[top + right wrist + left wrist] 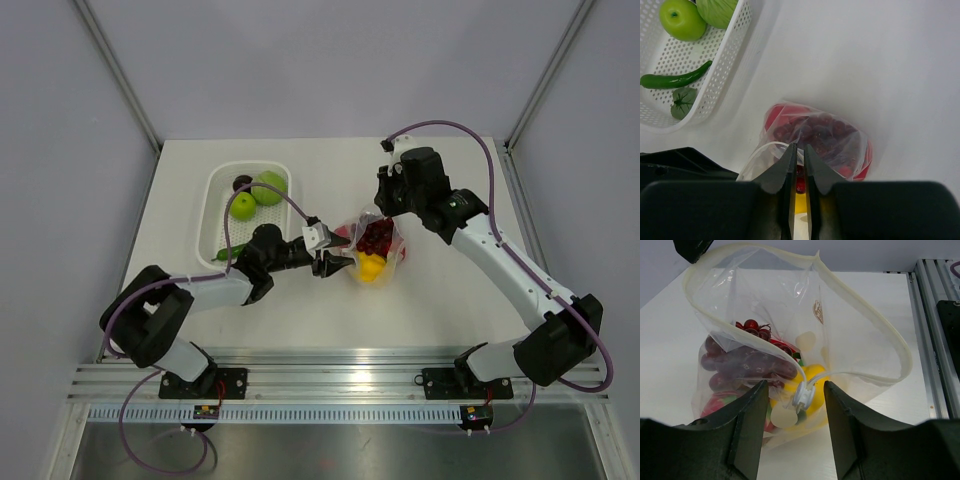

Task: Place the food in the zip-top bag and seal the zipper
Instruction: Zip the zipper food storage bag at the center of the board.

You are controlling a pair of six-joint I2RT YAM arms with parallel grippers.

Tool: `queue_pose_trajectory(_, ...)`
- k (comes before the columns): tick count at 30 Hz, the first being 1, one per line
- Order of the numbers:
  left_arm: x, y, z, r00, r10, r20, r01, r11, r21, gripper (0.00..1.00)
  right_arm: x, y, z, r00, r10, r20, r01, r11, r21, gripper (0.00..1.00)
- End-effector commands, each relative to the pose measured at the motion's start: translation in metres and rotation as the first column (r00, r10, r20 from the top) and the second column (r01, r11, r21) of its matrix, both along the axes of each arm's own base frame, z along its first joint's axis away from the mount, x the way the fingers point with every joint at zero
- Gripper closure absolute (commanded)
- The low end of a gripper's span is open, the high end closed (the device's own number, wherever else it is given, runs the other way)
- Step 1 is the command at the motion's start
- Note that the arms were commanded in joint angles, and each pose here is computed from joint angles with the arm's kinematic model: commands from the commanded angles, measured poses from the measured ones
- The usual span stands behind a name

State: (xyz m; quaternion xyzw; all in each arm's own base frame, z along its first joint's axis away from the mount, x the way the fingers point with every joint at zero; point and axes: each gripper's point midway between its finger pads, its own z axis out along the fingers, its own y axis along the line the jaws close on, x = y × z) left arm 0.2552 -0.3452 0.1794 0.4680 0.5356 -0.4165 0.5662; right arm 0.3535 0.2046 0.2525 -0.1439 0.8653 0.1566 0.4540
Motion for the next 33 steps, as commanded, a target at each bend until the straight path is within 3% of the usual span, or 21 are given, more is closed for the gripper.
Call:
queue_pose_trajectory(1, 0.009, -0.002, 0.015, 0.998, 0.021, 0.064, -0.018, 0.999, -0.045, 0.48, 0.005, 0.0, 0.018, 1.0, -0.008, 0.028, 0.008, 1.0, 0.029, 0.83)
queue_pose_trajectory(21, 0.008, 0.0, 0.002, 0.999, 0.02, 0.039, -0.018, 0.999, -0.046, 0.5, 0.007, 0.002, 0.014, 1.0, 0.019, -0.008, -0.018, 0.997, 0.073, 0.84)
queue_pose_trajectory(23, 0.008, 0.001, 0.003, 0.999, 0.018, 0.039, -0.017, 0.999, -0.046, 0.6, 0.007, 0.003, 0.014, 1.0, 0.024, -0.011, -0.023, 0.997, 0.076, 0.85)
queue_pose_trajectory(24, 0.008, 0.0, 0.003, 0.999, 0.015, 0.035, -0.014, 0.999, -0.043, 0.78, 0.008, 0.003, 0.011, 0.999, 0.024, -0.02, -0.023, 0.997, 0.071, 0.85)
queue_pose_trajectory(26, 0.01, 0.001, 0.006, 0.999, 0.023, 0.029, -0.021, 0.999, -0.044, 0.97, 0.007, 0.003, 0.009, 0.999, 0.028, -0.027, -0.026, 0.997, 0.068, 0.85)
queue_pose_trajectory(30, 0.013, 0.003, 0.019, 0.998, 0.047, 0.032, -0.045, 0.997, -0.054, 1.0, -0.003, 0.008, 0.014, 0.996, 0.072, -0.049, -0.068, 0.994, 0.083, 0.79)
queue_pose_trajectory(33, 0.016, 0.007, 0.033, 0.996, 0.079, 0.029, -0.078, 0.996, -0.051, 1.0, -0.011, 0.0, 0.045, 0.998, 0.054, 0.017, -0.056, 0.993, 0.106, 0.58)
